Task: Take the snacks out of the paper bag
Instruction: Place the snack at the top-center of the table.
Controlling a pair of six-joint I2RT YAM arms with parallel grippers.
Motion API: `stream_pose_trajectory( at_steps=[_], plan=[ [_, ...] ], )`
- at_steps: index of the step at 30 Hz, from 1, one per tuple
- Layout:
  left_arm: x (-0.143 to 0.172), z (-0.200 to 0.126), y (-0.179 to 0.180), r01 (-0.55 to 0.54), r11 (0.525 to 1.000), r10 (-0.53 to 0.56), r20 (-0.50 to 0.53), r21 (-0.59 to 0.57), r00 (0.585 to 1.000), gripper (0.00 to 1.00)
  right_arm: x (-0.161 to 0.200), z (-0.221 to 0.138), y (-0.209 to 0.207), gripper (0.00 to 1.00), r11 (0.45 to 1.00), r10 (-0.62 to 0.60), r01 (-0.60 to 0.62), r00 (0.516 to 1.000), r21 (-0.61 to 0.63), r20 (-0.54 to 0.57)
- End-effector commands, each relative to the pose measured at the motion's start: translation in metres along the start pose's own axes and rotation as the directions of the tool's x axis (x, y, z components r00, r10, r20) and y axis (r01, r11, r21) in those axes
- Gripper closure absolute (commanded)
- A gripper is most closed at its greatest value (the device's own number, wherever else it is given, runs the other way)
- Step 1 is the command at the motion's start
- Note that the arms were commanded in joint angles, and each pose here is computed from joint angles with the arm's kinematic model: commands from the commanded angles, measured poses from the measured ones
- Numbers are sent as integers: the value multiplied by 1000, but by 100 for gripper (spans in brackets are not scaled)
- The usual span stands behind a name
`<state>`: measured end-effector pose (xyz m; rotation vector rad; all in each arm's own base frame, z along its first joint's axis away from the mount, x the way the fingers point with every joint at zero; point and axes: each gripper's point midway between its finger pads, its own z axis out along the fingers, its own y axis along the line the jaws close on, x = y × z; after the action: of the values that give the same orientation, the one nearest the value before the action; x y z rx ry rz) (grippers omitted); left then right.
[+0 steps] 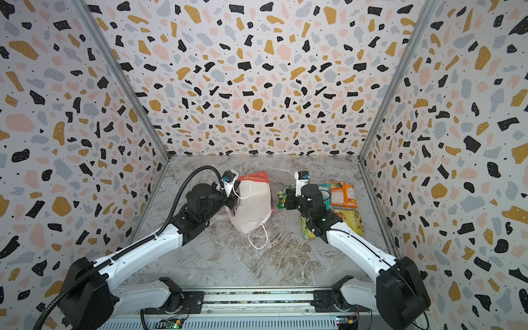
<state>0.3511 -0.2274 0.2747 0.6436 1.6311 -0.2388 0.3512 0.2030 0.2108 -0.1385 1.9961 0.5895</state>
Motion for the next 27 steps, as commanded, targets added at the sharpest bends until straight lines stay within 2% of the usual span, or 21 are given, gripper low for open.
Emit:
stream_pose_trajectory(
  at_steps=[1, 7, 16, 27],
  plan=[
    [-23, -9, 9, -1, 999, 5, 88, -45, 996, 100, -21, 2, 4, 100, 999, 33, -29, 996, -45, 85],
    [-25, -13, 13, 4, 998, 2, 103, -65, 995, 100, -7, 24, -1, 100, 997, 59, -58, 998, -43, 34],
    [-22, -12, 10, -2, 999, 7, 97, -53, 995, 100, 12, 54, -18, 100, 994, 104, -103, 994, 31, -19],
    [-21, -11, 8, -9, 999, 14, 98, -44, 995, 100, 8, 76, -50, 98, 980, 155, -153, 988, 125, -8]
  ],
)
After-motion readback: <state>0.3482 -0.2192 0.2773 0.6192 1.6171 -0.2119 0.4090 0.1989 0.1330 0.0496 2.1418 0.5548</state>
